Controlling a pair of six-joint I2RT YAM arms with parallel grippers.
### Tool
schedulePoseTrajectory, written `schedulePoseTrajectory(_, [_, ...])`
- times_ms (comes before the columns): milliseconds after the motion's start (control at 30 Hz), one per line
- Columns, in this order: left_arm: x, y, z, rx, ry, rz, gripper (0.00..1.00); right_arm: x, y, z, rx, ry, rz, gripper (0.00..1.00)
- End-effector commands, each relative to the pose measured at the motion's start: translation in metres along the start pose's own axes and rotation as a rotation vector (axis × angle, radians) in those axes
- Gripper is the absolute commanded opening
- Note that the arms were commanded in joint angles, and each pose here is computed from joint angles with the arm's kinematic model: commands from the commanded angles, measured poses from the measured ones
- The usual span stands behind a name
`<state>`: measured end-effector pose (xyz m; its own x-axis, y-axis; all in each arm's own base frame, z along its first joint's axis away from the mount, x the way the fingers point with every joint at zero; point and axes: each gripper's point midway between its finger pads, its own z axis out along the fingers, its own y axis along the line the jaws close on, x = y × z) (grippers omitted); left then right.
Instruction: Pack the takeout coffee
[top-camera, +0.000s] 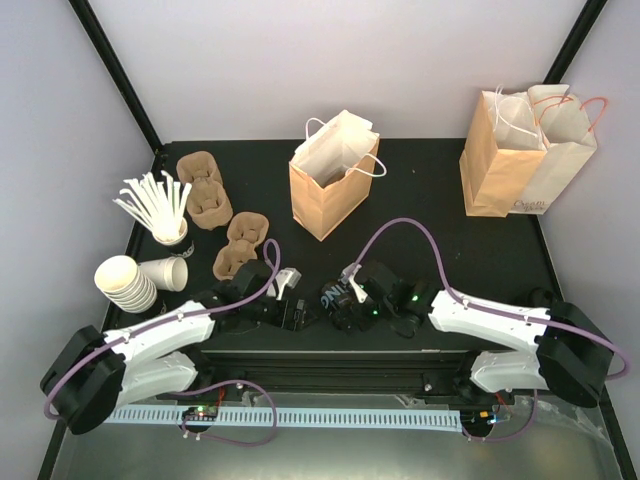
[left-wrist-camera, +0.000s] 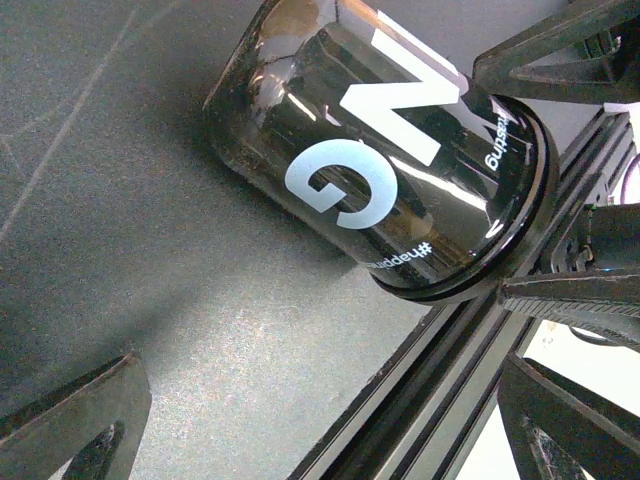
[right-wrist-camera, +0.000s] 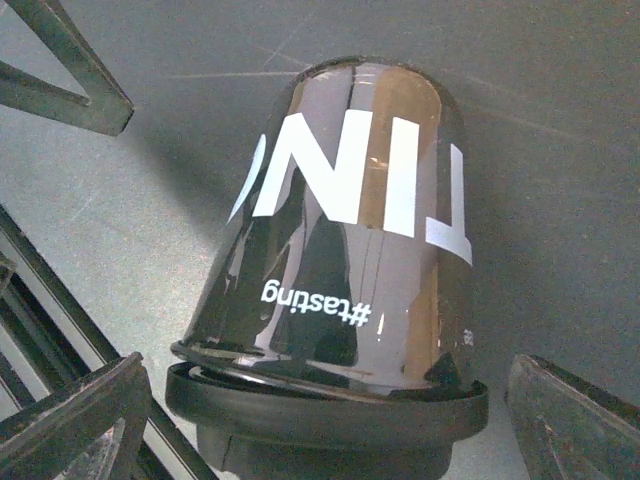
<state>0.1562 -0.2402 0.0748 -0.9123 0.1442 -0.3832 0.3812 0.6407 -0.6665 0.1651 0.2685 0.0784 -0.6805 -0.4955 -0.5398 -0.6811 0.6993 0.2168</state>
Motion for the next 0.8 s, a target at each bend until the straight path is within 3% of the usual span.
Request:
schedulePoseTrajectory(0, [-0.014, -0.011, 0.0, 0.017, -0.027, 0.036, 0.97, -0.013, 0.0, 0.0, 0.028, -0.016, -0.002, 0.99])
schedulePoseTrajectory(267, [-0.014, -0.009, 0.002, 0.013, -0.022, 0.039, 0.97, -0.004, -0.006, 0.009, 0.057, 0.024, -0.001, 0.94])
schedulePoseTrajectory(500, [-0.017, -0.01, 0.004, 0.01, -0.017, 0.041, 0.97, 0.002, -0.007, 0.009, 0.081, 0.044, -0.019, 0.78])
schedulePoseTrajectory(767, [-0.029, -0.016, -0.005, -0.022, -0.042, 0.074, 0.97, -0.014, -0.004, -0.01, 0.096, 0.025, 0.007, 0.67])
